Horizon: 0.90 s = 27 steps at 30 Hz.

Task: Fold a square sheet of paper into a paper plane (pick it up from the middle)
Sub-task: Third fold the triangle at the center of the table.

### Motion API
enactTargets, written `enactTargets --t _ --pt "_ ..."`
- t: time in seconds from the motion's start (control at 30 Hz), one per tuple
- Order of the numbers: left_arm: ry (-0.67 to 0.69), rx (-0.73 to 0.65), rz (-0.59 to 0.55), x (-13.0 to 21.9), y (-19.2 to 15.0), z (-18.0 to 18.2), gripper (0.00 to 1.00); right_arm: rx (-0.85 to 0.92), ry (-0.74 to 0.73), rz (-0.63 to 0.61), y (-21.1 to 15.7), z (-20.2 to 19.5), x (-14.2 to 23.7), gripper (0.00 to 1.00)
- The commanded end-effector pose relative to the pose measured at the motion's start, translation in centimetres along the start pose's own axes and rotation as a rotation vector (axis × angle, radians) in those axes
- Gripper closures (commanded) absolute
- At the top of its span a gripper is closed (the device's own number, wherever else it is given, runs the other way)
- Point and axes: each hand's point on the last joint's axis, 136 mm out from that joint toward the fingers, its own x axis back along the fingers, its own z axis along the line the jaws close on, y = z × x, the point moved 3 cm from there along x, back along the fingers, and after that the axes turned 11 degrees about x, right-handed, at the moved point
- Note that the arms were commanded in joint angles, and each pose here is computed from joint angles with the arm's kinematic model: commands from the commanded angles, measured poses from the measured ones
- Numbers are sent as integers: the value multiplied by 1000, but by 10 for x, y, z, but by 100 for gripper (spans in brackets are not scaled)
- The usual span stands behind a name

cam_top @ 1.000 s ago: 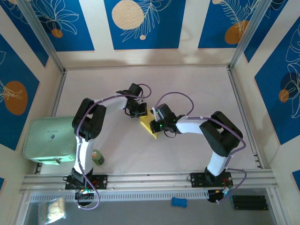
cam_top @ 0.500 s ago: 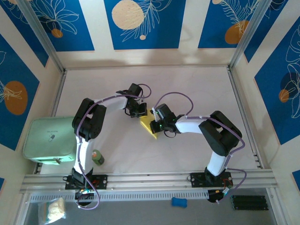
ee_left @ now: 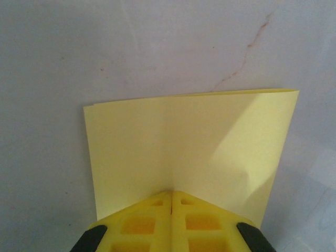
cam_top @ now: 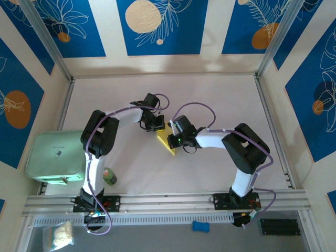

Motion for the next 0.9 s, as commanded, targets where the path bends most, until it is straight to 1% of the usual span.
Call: enactTargets --t 0.0,0.1,0.2,0.27,0.4,0.5,0.6,0.73,0.87 --pt "22 21 46 -1 -9 4 91 -10 -17 53 -10 -6 -7 100" --pt "-44 37 -11 21 0 -12 88 -12 -15 61 -12 -6 -8 100" --pt "-105 81 -76 45 9 -19 83 -15 -15 67 -14 -6 -8 100" --pt "-121 113 -96 55 7 -16 79 -15 -13 63 -13 -5 -7 100" --pt "-162 175 -116 66 -6 -8 78 -23 -10 62 -13 -6 -8 100" --pt "-249 233 -93 64 -22 -9 77 -28 -7 67 -16 -6 -9 100" --pt "-303 274 -75 60 -37 -11 78 -32 -11 70 -17 -6 -9 100" --pt "-329 321 -69 49 -51 -11 79 -29 -11 72 -18 -7 -9 100" --pt "-305 353 -100 39 -60 -5 82 -30 -14 77 -19 -7 -9 100"
